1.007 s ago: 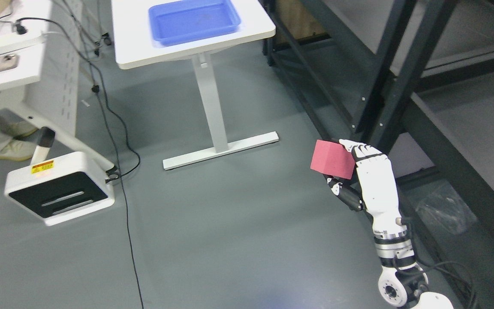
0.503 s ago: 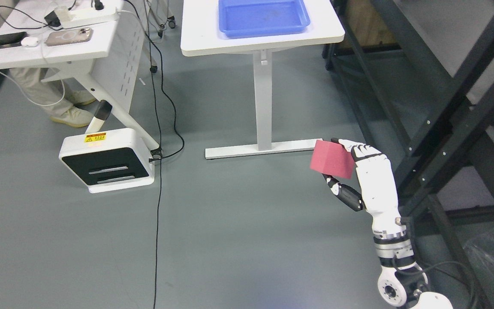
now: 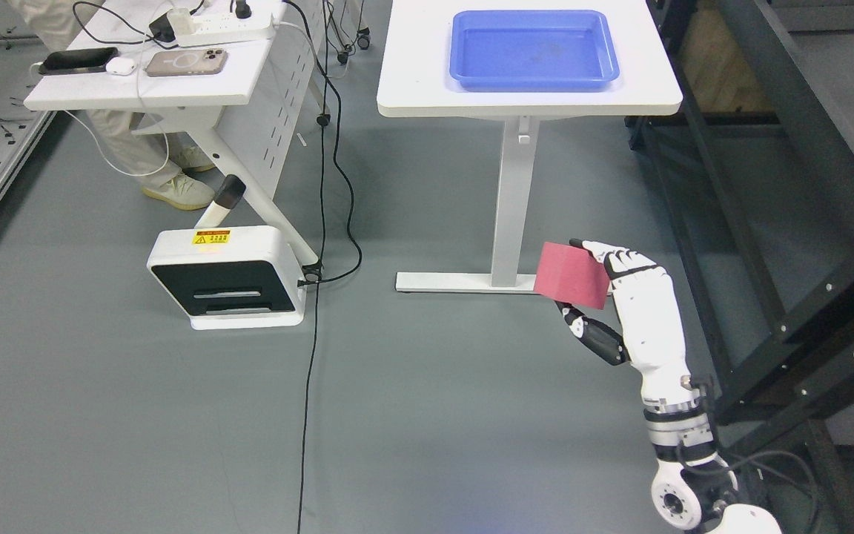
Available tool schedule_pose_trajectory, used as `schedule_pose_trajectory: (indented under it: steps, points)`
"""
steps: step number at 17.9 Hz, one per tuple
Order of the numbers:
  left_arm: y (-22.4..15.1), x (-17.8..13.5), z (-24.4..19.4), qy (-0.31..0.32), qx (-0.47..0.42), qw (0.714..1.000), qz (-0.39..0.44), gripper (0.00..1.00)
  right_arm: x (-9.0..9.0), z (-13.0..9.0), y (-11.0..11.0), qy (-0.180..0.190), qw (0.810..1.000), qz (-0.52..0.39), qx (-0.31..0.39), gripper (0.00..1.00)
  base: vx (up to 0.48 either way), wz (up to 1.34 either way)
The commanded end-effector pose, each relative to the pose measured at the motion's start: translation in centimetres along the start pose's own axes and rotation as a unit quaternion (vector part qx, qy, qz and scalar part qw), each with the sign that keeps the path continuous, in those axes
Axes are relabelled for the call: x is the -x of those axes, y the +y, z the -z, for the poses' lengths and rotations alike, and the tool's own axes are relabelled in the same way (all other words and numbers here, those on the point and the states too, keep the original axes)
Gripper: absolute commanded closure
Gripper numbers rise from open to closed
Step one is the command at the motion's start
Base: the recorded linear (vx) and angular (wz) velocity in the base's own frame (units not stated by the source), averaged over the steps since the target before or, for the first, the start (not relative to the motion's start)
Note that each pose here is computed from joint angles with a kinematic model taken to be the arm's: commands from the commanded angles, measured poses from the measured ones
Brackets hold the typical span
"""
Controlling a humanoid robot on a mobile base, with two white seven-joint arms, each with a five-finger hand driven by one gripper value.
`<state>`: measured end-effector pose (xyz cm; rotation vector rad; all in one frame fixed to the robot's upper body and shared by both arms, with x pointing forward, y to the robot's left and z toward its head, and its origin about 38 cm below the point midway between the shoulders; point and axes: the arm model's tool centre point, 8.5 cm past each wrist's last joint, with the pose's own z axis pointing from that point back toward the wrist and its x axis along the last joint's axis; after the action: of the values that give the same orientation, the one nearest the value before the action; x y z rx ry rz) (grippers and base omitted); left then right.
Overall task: Pick pink block from left shelf to tray
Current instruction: 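Carry the held pink cube while turning toward the blue tray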
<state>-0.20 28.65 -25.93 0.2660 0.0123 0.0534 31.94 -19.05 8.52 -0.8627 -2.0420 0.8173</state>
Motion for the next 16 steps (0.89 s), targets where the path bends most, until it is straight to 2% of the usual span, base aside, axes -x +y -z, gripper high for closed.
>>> schedule_pose_trajectory:
  steps: [1, 16]
  points:
    - [0.94, -2.55, 0.1, -0.024, -0.007, 1.0, -0.004, 0.0, 0.12, -0.41, 0.08, -0.004, 1.0, -0.003, -0.01, 0.97, 0.281, 0.09]
    - [0.94, -2.65, 0.1, -0.024, -0.007, 1.0, -0.005, 0.0, -0.3, -0.94, 0.59, -0.004, 1.0, 0.003, -0.019, 0.97, 0.313, -0.08]
